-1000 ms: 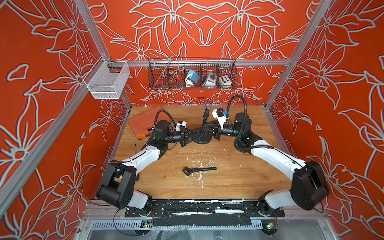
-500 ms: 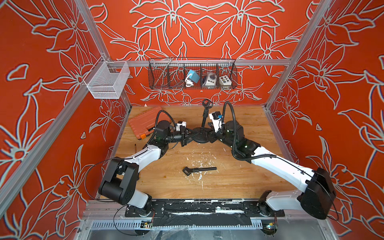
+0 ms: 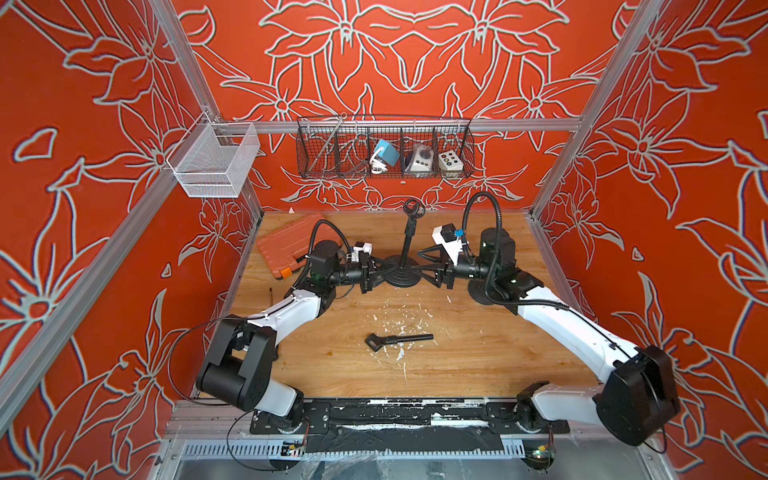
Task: Assemble a microphone stand
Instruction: Screw the microphone stand pole into the microphone stand base.
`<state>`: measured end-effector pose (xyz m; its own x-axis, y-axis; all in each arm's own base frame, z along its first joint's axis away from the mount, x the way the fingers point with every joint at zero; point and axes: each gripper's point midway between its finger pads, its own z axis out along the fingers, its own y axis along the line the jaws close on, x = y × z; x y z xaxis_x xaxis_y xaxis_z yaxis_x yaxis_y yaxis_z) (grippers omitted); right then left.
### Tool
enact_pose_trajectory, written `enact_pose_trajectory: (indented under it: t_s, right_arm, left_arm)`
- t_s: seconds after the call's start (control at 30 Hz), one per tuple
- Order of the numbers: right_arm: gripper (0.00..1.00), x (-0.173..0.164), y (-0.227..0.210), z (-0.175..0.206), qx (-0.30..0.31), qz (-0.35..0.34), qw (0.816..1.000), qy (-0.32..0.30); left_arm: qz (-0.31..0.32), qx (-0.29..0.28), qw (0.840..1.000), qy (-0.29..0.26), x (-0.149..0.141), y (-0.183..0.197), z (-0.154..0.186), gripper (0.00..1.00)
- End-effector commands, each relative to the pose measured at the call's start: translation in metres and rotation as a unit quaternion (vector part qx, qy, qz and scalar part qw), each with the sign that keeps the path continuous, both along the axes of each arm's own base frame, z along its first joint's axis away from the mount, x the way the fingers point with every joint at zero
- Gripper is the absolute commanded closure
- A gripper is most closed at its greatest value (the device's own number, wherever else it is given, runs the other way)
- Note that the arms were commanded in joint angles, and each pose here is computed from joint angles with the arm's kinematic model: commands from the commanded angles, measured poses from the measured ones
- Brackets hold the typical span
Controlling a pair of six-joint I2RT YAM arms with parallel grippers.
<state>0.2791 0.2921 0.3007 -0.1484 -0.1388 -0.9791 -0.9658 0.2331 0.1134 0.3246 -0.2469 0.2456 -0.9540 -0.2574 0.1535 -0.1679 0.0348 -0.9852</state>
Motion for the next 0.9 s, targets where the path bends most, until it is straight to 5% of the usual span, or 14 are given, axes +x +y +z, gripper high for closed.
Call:
enact_pose_trajectory:
  t_s: [0.0,0.87]
  right_arm:
    - [0.43,-0.008,0.004,0.009,0.005,0.058,0.998,-0.028]
    - [0.65,0.007,0.032,0.009,0.069,0.092,0.993,-0.015]
  left_arm:
    - [-0.025,-0.016,0.996,-0.084,-0.014,0.002,0.042,1.00]
    - [-0.049,-0.011,0.995,-0.088,-0.019,-0.001,0.035,1.00]
